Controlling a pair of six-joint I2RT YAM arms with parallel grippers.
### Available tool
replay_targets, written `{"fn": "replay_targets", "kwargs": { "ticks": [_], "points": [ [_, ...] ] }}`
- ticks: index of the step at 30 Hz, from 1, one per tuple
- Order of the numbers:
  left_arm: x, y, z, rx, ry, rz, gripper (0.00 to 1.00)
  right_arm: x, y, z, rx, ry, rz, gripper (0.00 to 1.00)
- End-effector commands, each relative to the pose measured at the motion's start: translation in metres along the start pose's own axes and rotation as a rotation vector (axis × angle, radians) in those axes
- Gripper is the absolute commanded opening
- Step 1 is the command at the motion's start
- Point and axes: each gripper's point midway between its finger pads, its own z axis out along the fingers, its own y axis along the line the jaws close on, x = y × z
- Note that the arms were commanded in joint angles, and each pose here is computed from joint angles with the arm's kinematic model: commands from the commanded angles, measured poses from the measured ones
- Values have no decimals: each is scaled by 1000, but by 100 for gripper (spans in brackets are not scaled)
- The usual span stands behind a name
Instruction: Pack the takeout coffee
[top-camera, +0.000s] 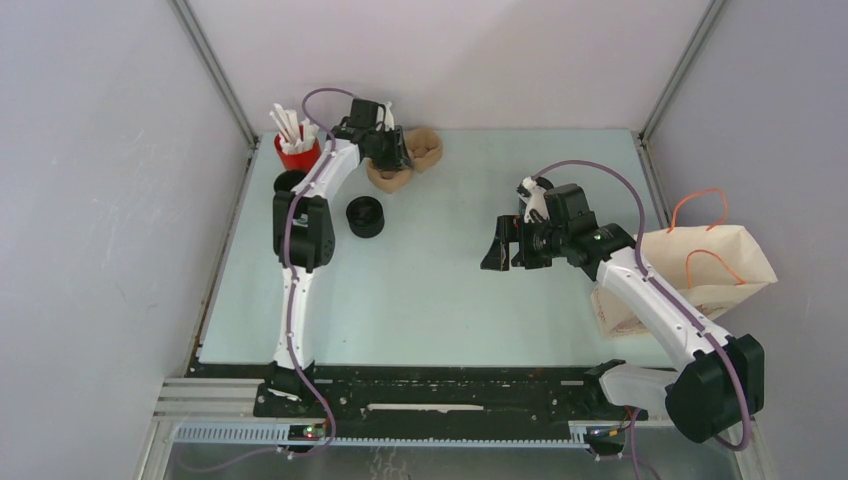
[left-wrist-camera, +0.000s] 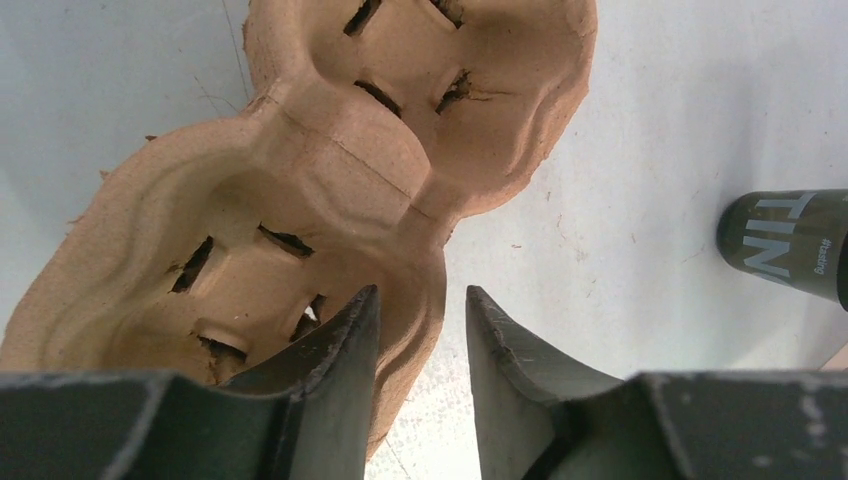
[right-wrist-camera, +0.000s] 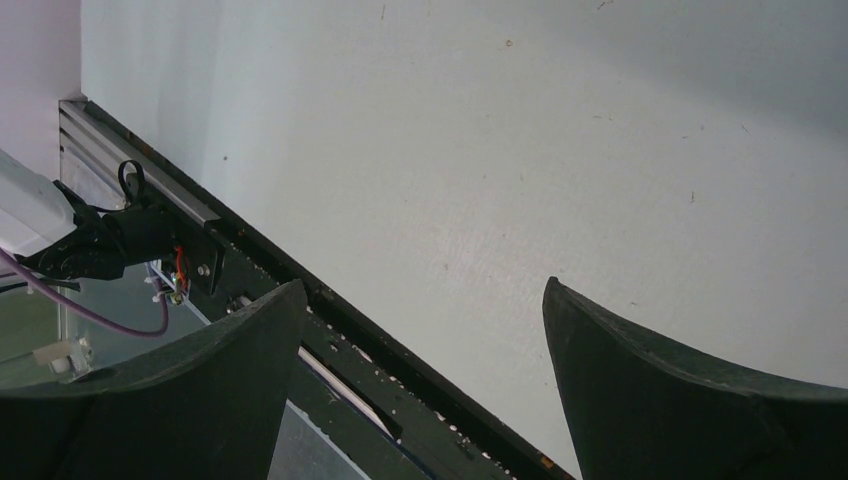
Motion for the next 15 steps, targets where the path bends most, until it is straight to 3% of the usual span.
{"fn": "replay_targets", "kwargs": {
  "ticks": [1,15],
  "points": [
    [-16,-8,-11,27,-31,5,40,-4,2,1,-23,-15,-20,96],
    [-13,-2,-5,8,-15,12,40,-4,4,1,-32,-14,-24,96]
  ]
}}
